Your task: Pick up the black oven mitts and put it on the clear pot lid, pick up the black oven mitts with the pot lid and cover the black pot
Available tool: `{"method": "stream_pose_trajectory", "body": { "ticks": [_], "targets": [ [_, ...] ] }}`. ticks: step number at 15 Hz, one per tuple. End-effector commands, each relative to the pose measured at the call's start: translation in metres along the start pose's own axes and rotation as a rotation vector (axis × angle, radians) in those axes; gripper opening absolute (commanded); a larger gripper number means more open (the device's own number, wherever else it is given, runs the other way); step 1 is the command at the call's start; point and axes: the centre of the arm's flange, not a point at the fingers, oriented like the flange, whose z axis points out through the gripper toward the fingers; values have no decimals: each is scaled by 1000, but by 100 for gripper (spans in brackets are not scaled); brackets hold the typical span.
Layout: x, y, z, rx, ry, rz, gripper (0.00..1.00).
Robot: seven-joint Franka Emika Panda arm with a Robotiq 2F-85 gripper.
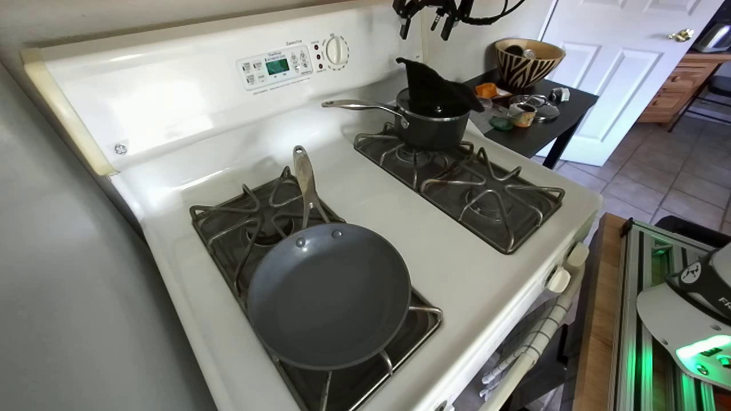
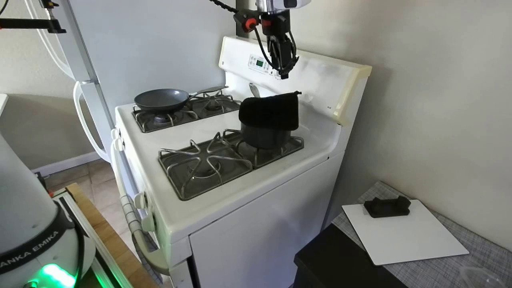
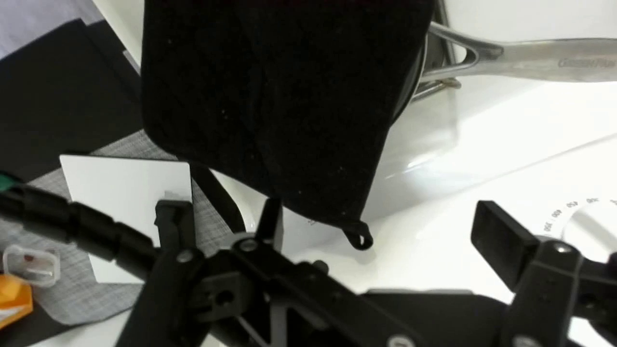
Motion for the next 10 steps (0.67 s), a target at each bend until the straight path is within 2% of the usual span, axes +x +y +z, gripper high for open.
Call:
{"method": "stream_pose_trajectory", "body": {
  "ticks": [1, 8, 9, 10],
  "targets": [
    [-30, 4, -19, -9, 107, -46, 100],
    [-52, 14, -57, -9, 198, -31, 100],
    [-31, 4, -49, -7, 168, -54, 100],
    [-34, 6, -54, -4, 175, -49, 100]
  ]
}}
